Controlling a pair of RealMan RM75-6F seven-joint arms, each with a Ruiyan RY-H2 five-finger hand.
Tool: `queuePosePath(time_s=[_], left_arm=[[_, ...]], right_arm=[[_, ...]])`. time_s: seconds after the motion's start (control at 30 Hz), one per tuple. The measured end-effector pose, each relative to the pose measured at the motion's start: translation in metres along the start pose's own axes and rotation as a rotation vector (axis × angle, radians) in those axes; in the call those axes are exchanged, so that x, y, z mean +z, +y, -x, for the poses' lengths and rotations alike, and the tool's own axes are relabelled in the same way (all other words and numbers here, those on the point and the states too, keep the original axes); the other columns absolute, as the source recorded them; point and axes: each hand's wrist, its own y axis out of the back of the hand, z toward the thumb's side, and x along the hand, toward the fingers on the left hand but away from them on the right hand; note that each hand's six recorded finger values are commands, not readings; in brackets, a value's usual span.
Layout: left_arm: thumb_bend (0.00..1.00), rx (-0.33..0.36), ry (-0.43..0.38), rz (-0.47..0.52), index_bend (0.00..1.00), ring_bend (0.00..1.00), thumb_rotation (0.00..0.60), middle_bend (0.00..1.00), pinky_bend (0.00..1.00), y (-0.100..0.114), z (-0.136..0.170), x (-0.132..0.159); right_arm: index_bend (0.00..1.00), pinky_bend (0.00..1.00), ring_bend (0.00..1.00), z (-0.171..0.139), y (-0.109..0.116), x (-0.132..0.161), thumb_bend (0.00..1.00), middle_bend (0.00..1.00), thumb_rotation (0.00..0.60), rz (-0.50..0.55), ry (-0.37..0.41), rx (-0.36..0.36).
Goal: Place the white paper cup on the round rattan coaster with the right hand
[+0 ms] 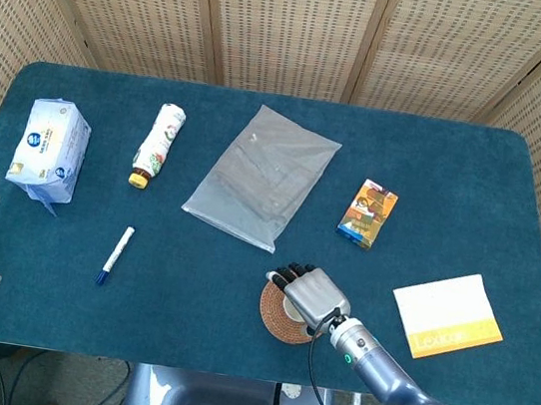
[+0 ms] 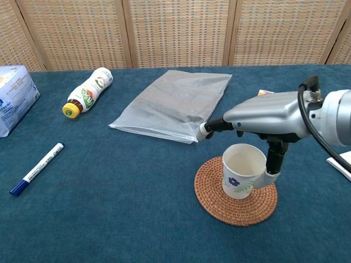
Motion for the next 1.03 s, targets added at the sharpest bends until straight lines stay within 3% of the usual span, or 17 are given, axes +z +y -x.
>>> queuePosePath(time_s=[0.1,0.3,0.4,0.57,0.63,0.83,1.03], left_arm=[[0.05,0.001,0.000,0.001,0.00,0.00,0.600,0.00,0.00,0.000,0.000,0.000],[0.05,0.011,0.001,0.012,0.00,0.00,0.600,0.00,0.00,0.003,0.002,-0.002],[0.05,0.019,0.000,0.020,0.00,0.00,0.600,0.00,0.00,0.005,0.004,-0.002],[0.05,0.029,-0.014,0.022,0.00,0.00,0.600,0.00,0.00,0.007,0.008,0.000],[0.05,0.033,-0.024,0.017,0.00,0.00,0.600,0.00,0.00,0.007,0.011,0.002],[0.05,0.038,-0.030,-0.009,0.00,0.00,0.600,0.00,0.00,0.003,0.014,0.006],[0.05,0.057,-0.041,-0.018,0.00,0.00,0.600,0.00,0.00,0.001,0.014,0.011]], right_arm=[[0.08,0.22,0.10,-0.007,0.006,0.002,0.02,0.09,0.600,-0.003,0.001,-0.016],[0.08,0.04,0.00,-0.037,0.027,-0.012,0.02,0.03,0.600,-0.014,-0.043,-0.091],[0.07,0.00,0.00,-0.057,0.036,-0.028,0.02,0.00,0.600,-0.031,-0.084,-0.159],[0.00,0.00,0.00,-0.093,0.041,-0.067,0.00,0.00,0.600,-0.071,-0.177,-0.343],[0.00,0.00,0.00,-0.111,0.034,-0.093,0.00,0.00,0.600,-0.082,-0.239,-0.404],[0.00,0.00,0.00,-0.167,-0.009,-0.154,0.00,0.00,0.600,-0.031,-0.412,-0.463],[0.00,0.00,0.00,-0.189,-0.039,-0.165,0.00,0.00,0.600,0.022,-0.476,-0.483]])
